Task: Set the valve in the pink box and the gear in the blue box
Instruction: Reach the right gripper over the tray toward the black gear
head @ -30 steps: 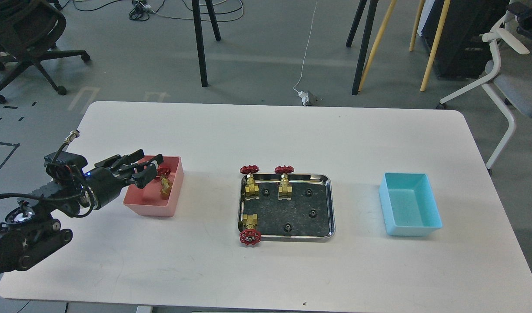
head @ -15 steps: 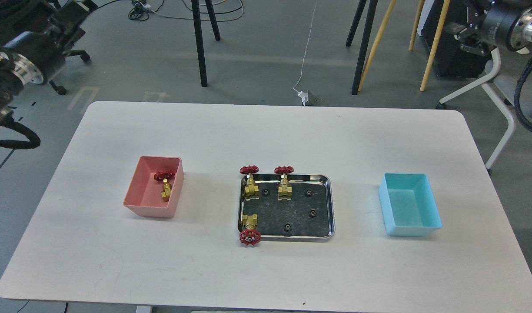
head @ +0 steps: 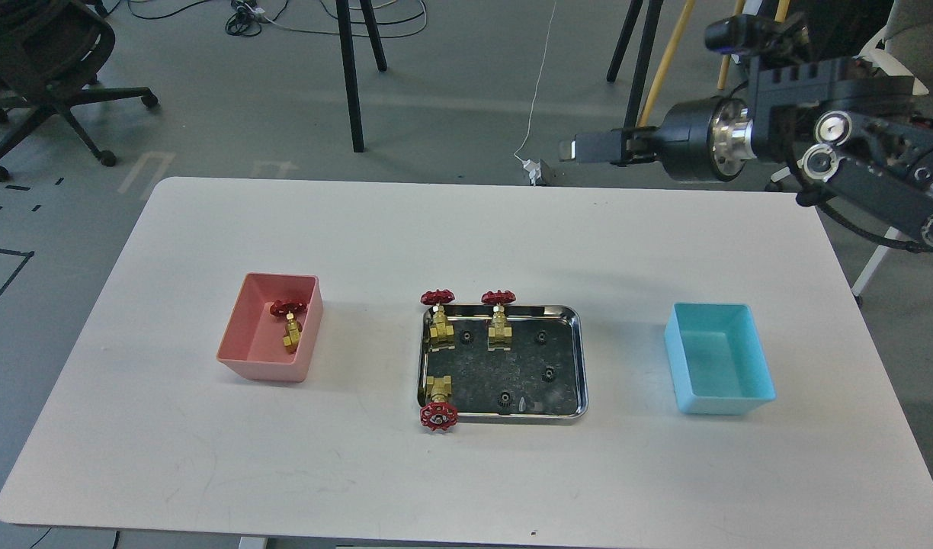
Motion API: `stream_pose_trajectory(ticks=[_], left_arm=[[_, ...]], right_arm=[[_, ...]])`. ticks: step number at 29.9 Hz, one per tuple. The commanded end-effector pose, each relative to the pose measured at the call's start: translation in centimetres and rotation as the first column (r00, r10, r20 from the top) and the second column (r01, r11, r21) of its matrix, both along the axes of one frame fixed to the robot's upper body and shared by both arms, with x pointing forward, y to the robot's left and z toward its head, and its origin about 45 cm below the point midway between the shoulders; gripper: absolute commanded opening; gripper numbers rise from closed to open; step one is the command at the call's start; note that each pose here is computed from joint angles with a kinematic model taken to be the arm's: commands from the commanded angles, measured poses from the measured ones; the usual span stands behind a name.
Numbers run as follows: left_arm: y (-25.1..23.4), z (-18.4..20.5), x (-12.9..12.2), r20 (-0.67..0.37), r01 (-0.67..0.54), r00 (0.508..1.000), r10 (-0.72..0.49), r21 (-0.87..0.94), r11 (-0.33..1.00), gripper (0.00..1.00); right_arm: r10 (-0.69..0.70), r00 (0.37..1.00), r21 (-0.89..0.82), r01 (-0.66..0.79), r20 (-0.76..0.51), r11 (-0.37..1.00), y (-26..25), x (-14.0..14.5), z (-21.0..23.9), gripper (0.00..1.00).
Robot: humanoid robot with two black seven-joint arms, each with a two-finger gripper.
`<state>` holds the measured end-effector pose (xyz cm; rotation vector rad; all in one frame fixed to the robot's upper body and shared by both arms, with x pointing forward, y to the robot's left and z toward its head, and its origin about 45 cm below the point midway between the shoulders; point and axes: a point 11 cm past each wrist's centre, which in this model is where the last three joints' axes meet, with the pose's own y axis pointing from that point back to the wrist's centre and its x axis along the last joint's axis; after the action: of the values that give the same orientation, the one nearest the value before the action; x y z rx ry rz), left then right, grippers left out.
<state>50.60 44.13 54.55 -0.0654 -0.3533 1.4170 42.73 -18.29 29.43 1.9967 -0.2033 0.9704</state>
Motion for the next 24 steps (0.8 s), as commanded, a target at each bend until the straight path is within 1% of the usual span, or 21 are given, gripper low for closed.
stream_pose_trajectory(ticks=[1,5,8,11,17,20,24], left_arm=[[-1.0,1.3,0.1,0.023,0.018,1.0,-0.018,0.003,1.0,0.95],[-1.3,1.7,0.2,0.031,0.023,0.999,-0.023,0.003,1.0,0.95],[-1.3,2.2,0.1,0.04,0.024,0.999,-0.024,0.003,1.0,0.95],[-1.3,2.4,0.0,0.044,0.023,0.999,-0.023,0.003,1.0,0.95],[-0.8,2.5,-0.2,0.045,0.014,0.999,-0.014,0.004,1.0,0.95],[-0.8,2.5,-0.2,0.045,0.012,0.999,-0.013,0.004,1.0,0.95],[-0.5,2.6,-0.3,0.049,0.006,0.999,-0.006,0.003,1.0,0.95]], right_arm=[[0.127,0.99,-0.12,-0.133,-0.062,0.984,2.1,-2.7,-4.1,0.99],[0.199,0.969,-0.171,-0.223,-0.143,0.96,3.5,-4.8,-7.5,0.99],[0.235,0.951,-0.25,-0.281,-0.198,0.927,2.6,-6.3,-10.3,0.99],[0.297,0.924,-0.262,-0.357,-0.241,0.897,3.5,-7.8,-12.7,0.99],[0.277,0.931,-0.314,-0.344,-0.238,0.885,3.3,-6.9,-15.0,0.99],[0.256,0.94,-0.334,-0.322,-0.227,0.886,3.6,-6.0,-15.5,0.99],[0.267,0.937,-0.353,-0.333,-0.225,0.874,4.5,-6.0,-16.5,0.99]])
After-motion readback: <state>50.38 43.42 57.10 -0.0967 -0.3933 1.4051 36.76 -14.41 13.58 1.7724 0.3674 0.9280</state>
